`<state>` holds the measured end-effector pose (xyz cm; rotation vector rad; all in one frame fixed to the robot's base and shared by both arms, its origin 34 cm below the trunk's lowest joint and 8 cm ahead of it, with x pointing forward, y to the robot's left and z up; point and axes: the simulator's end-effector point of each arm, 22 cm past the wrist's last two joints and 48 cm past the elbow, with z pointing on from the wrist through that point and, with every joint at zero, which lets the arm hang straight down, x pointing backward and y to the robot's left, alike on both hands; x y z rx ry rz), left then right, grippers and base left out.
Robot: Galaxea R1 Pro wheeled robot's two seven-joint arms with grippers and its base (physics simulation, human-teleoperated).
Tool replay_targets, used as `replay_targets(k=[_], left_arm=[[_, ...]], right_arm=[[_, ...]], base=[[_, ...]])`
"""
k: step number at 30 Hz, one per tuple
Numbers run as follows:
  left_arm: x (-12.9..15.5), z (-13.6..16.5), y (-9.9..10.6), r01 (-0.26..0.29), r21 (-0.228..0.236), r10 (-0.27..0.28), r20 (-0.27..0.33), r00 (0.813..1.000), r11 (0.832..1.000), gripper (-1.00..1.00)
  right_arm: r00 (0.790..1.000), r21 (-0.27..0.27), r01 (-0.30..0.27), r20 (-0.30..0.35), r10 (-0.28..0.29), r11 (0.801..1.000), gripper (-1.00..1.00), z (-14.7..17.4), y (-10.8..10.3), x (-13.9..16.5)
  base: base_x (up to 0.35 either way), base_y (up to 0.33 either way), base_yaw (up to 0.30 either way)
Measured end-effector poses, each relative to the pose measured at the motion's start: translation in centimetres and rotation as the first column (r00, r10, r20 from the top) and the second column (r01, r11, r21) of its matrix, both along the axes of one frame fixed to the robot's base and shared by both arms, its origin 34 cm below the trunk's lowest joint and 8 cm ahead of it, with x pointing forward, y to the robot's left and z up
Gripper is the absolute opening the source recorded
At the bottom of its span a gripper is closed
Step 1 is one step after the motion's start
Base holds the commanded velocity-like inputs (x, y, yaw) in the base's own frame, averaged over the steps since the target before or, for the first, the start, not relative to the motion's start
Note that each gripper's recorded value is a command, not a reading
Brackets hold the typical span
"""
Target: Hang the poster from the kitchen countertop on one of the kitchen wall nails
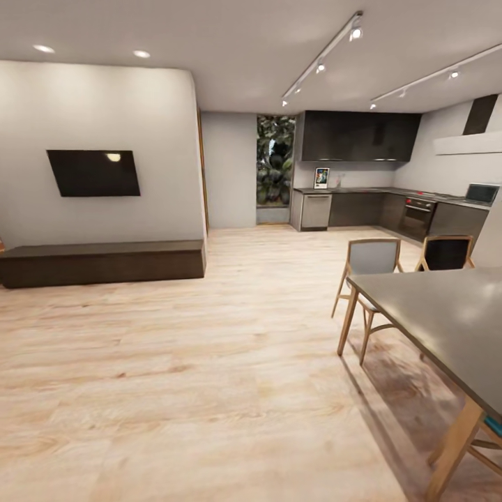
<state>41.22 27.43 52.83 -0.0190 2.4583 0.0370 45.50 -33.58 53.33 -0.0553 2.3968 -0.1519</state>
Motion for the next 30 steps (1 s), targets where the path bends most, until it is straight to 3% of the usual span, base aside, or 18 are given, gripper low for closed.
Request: replay_targets(k=[30], left_arm=[[-0.05, -0.02, 0.0, 0.0, 0.0, 0.0, -0.001, 1.0, 1.0, 1.0]], right_arm=[[1.0, 0.0, 0.0, 0.0, 0.0, 1.0, 1.0, -0.01, 0.0, -0.01]], base=[[0.338, 0.0, 0.0]])
